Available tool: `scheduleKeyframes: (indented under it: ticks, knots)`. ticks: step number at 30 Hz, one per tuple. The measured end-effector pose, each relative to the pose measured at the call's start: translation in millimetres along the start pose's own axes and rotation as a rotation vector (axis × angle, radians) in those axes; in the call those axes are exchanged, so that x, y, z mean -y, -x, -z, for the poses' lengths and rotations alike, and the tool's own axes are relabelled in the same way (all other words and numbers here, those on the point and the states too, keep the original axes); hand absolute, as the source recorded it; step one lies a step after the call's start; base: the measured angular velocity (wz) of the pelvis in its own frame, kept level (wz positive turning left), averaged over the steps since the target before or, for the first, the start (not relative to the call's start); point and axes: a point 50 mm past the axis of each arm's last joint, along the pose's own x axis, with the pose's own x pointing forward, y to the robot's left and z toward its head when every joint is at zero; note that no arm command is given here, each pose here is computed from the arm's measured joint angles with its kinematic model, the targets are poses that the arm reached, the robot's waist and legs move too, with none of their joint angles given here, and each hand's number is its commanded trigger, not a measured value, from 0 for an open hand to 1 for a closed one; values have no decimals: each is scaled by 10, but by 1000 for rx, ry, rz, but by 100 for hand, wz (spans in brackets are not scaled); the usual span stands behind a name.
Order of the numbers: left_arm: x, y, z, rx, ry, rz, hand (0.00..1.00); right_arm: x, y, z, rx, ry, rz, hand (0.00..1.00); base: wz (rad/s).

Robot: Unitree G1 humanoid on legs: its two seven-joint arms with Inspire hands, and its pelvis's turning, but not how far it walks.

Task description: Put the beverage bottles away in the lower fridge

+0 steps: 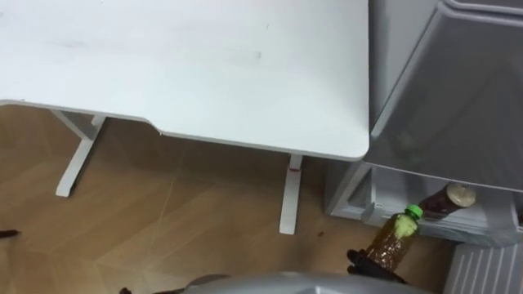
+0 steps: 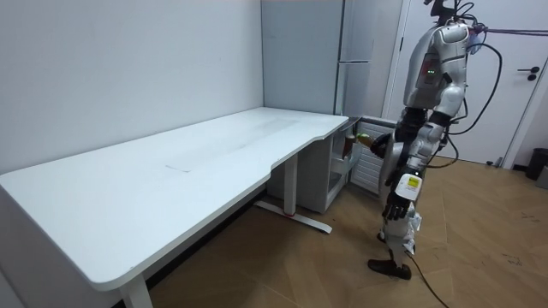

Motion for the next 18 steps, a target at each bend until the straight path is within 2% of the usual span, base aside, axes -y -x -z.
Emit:
scheduleKeyframes:
  ticks: [8, 18]
  knots:
    - [72, -12, -90, 35, -88, 32, 0, -15, -5, 5, 14, -78, -9, 100, 1]
    - [134, -54, -173, 42, -207, 43, 0, -151, -74, -110, 18, -63, -19, 100, 0]
